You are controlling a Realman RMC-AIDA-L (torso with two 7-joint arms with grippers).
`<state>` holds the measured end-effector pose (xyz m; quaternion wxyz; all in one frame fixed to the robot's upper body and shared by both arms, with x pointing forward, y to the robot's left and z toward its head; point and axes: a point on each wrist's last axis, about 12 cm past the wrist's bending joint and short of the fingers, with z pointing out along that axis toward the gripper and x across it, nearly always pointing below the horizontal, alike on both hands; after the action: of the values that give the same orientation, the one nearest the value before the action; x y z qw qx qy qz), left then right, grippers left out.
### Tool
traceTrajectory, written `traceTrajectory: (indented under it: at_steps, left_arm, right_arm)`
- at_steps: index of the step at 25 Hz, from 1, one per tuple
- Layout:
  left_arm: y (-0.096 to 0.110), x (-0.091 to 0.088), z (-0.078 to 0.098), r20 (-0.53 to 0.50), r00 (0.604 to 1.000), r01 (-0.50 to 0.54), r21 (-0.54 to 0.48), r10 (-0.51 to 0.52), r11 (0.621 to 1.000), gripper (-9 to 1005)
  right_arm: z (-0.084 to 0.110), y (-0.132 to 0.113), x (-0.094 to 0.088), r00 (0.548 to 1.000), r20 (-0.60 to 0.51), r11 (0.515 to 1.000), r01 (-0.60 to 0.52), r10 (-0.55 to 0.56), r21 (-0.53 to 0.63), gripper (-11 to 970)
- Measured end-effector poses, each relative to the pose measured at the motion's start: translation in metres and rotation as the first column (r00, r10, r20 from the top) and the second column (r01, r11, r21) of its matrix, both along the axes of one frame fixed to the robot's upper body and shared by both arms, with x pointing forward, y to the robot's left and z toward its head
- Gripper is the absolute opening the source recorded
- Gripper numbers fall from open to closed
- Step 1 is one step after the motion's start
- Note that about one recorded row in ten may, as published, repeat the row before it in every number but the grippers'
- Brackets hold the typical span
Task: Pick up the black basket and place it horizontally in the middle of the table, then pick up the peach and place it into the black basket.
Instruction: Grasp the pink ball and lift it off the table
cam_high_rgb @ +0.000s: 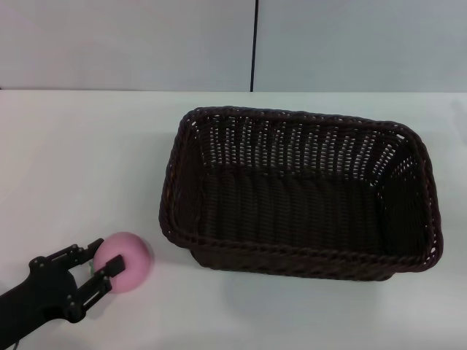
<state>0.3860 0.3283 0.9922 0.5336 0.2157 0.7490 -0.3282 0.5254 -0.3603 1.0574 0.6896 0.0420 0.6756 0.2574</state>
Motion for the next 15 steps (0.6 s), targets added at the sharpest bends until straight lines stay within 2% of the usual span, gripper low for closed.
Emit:
traceTrajectory:
  at_steps: [6,10,15]
  left_arm:
    - [0.0,-0.002,0.0,-0.003,1.0,0.0,-0.011,0.0,1.0,471]
    - [-0.001,-0.003,0.002,0.004,1.0,-0.001,-0.023,0.001,1.0,310]
    - [0.006,-0.003,0.012,0.066,0.995,-0.068,-0.091,0.074,0.994,267]
  right_arm:
    - [-0.001,0.0,0.001,1.0,-0.01,1.0,0.003,-0.003,-0.004,435]
    - [-0.002,0.0,0.0,1.0,-0.012,1.0,0.003,-0.003,-0.004,435]
    - [-0.002,0.0,0.0,1.0,-0.015,1.0,0.005,-0.005,-0.003,435]
